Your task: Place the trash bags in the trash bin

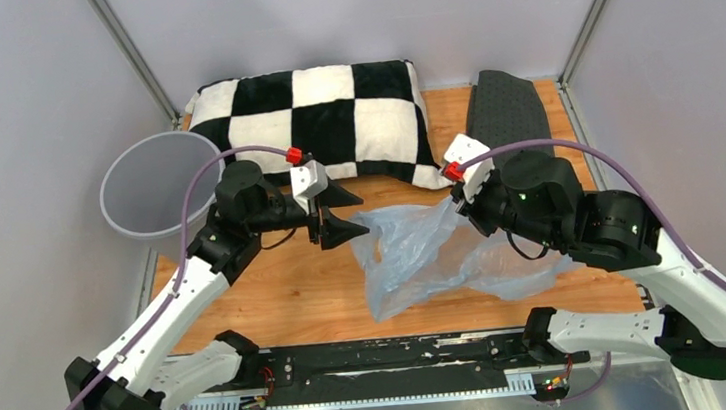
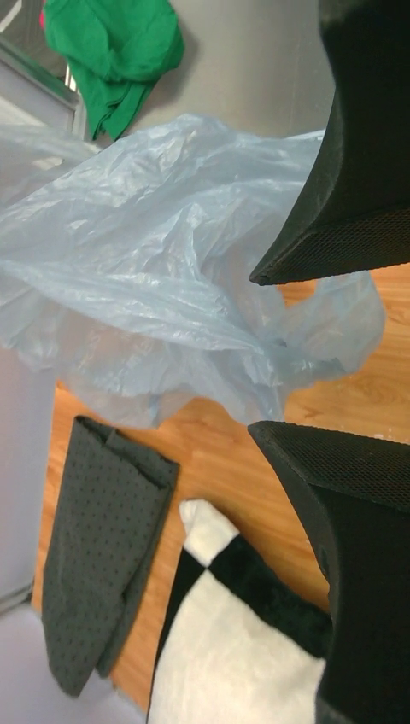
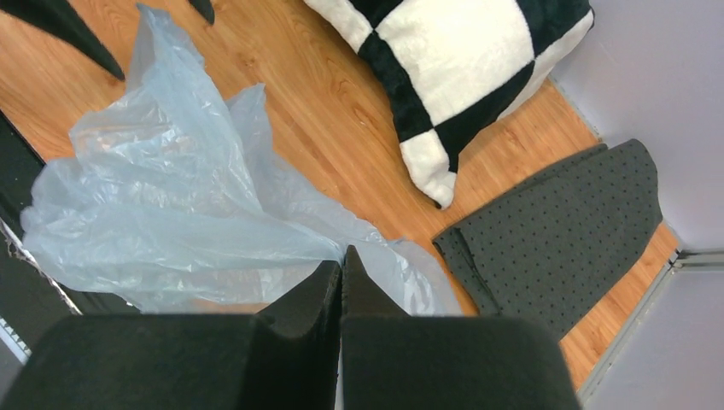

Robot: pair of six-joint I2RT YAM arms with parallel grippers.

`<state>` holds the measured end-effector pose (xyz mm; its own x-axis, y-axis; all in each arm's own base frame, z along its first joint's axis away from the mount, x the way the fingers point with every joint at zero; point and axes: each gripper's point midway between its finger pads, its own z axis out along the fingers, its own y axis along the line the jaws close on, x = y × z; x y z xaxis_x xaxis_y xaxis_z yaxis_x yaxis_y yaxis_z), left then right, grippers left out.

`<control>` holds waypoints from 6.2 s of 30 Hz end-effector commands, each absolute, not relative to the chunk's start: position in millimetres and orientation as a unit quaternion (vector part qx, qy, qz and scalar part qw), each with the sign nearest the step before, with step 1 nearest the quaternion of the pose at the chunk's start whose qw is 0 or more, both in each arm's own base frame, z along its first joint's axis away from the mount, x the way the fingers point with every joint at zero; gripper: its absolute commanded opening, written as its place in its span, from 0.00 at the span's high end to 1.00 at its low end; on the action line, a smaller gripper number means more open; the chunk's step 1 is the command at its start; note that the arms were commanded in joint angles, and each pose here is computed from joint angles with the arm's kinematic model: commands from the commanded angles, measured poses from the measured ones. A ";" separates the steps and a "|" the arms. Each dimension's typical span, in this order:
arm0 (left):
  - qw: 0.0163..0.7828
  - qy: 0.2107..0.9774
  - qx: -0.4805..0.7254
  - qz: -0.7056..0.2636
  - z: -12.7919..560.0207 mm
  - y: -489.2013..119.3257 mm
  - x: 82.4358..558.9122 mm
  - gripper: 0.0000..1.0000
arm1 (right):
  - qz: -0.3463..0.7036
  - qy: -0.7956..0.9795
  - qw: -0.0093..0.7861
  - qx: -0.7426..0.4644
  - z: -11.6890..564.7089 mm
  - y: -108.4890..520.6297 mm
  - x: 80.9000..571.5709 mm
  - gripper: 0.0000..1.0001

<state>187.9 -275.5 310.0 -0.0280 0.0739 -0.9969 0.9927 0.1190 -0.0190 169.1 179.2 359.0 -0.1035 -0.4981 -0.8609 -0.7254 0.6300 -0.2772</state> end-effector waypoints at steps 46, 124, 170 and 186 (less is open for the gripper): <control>0.282 0.871 -0.124 -0.382 182.4 -240.0 306.2 1.00 | 0.147 0.869 0.417 -0.222 279.3 213.9 227.9 0.37; 0.409 0.821 -0.146 -0.370 227.4 -185.8 274.1 1.00 | 0.053 0.949 0.311 0.023 185.3 85.9 254.7 0.24; 0.429 0.818 0.110 -0.368 283.3 -293.5 264.1 1.00 | 0.163 0.854 0.483 -0.105 275.6 156.2 232.7 1.00; 0.509 0.803 0.074 -0.301 352.5 -239.3 259.0 0.95 | 0.116 0.801 0.576 -0.112 405.2 142.9 254.6 1.00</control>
<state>244.2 -245.5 426.3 -0.3527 -0.3009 -0.8860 0.5617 0.6892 -0.4577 244.3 149.8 440.4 -0.2268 0.0672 -0.9716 -0.3727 0.9157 0.1503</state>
